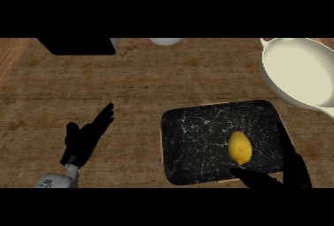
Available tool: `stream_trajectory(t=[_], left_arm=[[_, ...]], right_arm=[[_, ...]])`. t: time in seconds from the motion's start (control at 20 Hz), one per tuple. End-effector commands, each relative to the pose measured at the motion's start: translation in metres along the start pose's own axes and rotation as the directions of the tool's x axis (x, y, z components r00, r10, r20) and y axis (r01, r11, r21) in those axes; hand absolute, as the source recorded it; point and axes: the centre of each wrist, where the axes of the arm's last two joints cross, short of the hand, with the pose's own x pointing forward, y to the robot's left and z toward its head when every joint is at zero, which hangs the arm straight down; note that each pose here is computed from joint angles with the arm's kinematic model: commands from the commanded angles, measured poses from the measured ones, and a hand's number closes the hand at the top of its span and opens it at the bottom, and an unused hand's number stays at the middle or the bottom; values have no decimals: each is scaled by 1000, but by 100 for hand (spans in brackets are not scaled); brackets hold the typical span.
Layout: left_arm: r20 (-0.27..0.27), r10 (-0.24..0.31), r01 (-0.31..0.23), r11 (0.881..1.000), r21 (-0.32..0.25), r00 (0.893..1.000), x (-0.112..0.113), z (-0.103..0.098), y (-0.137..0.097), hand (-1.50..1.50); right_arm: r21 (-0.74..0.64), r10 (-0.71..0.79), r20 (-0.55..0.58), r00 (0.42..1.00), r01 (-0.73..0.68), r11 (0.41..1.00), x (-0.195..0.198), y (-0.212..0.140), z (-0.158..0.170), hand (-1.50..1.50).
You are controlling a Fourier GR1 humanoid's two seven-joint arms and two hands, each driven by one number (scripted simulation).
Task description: Pick the lemon from the tray and place it in the pot
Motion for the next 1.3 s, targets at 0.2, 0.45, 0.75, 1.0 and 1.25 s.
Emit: stream_trajectory(t=[0.2, 0.45, 0.75, 1.0, 1.25], left_arm=[[3, -13, 13, 1000, 19, 1000, 9, -8, 14, 0], [9, -1, 1, 1000, -8, 1000, 7, -7, 30, 0], [-3, -7, 7, 1000, 6, 1000, -7, -7, 4, 0], [5, -19, 19, 1000, -16, 1000, 12, 11, 4, 0], [0, -10, 10, 1000, -6, 1000, 0, -5, -15, 0]], right_arm=[[73, -202, 92, 975, 196, 978, -13, -1, 3, -150], [100, -342, 88, 936, 333, 938, -30, 18, -9, -150], [104, -384, 65, 921, 376, 921, -54, 49, -24, -150], [115, -440, 39, 897, 433, 894, -86, 46, -48, -150], [160, -275, 126, 953, 254, 954, -83, 71, -45, 150]])
